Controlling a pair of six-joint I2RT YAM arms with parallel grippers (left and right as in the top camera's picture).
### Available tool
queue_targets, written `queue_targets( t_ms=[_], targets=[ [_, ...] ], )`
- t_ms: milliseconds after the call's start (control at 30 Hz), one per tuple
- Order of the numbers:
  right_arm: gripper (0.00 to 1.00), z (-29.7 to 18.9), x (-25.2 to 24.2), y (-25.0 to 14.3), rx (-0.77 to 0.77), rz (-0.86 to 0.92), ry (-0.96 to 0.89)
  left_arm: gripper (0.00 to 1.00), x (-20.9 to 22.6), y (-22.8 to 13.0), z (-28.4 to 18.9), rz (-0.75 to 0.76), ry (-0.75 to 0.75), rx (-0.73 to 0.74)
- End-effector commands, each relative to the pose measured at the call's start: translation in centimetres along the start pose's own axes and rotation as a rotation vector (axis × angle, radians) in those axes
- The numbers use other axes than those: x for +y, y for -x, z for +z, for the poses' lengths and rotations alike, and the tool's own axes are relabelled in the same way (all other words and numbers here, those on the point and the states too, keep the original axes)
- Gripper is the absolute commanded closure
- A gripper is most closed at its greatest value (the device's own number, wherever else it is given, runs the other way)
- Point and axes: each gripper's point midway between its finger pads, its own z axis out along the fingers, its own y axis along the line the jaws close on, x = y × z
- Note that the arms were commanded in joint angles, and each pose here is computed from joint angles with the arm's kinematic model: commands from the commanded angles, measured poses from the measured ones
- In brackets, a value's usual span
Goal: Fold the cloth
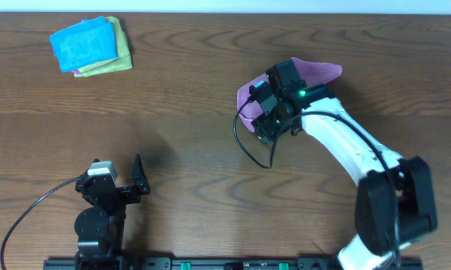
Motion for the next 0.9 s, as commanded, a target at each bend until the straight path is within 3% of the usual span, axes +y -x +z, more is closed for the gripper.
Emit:
queue_targets(
  t_ms=[0,333,500,567,633,767,867],
  targets=[
    [0.34,2.2,0.5,-1.0,0.052,-0.009,0.034,0.04,0.4,-1.4,0.3,0.007,0.015,0.032],
    [0.42,3.8,0.3,-0.2,0.032,-0.01,0.039,0.04,0.4,-1.4,0.3,0.007,0.015,0.032],
    [0.55,3.9,0.2,0.5,0.003,-0.011,0.036,0.04,0.4,-1.4,0.3,0.007,0.015,0.032],
    [0.55,3.9,0.4,0.8,-0.01,-0.012,0.045,0.05,0.4,-1.4,0.3,0.007,0.015,0.032],
    [0.67,3.9,0.4,1.1,-0.025,-0.013,0.046,0.05,0.4,-1.4,0.3,0.007,0.015,0.032],
    [0.73,3.9,0.3,1.2,-0.028,-0.014,0.045,0.04,0.4,-1.4,0.3,0.007,0.015,0.032],
    [0.87,3.9,0.3,1.2,-0.028,-0.011,0.045,0.05,0.4,-1.4,0.3,0.007,0.015,0.032]
  ],
)
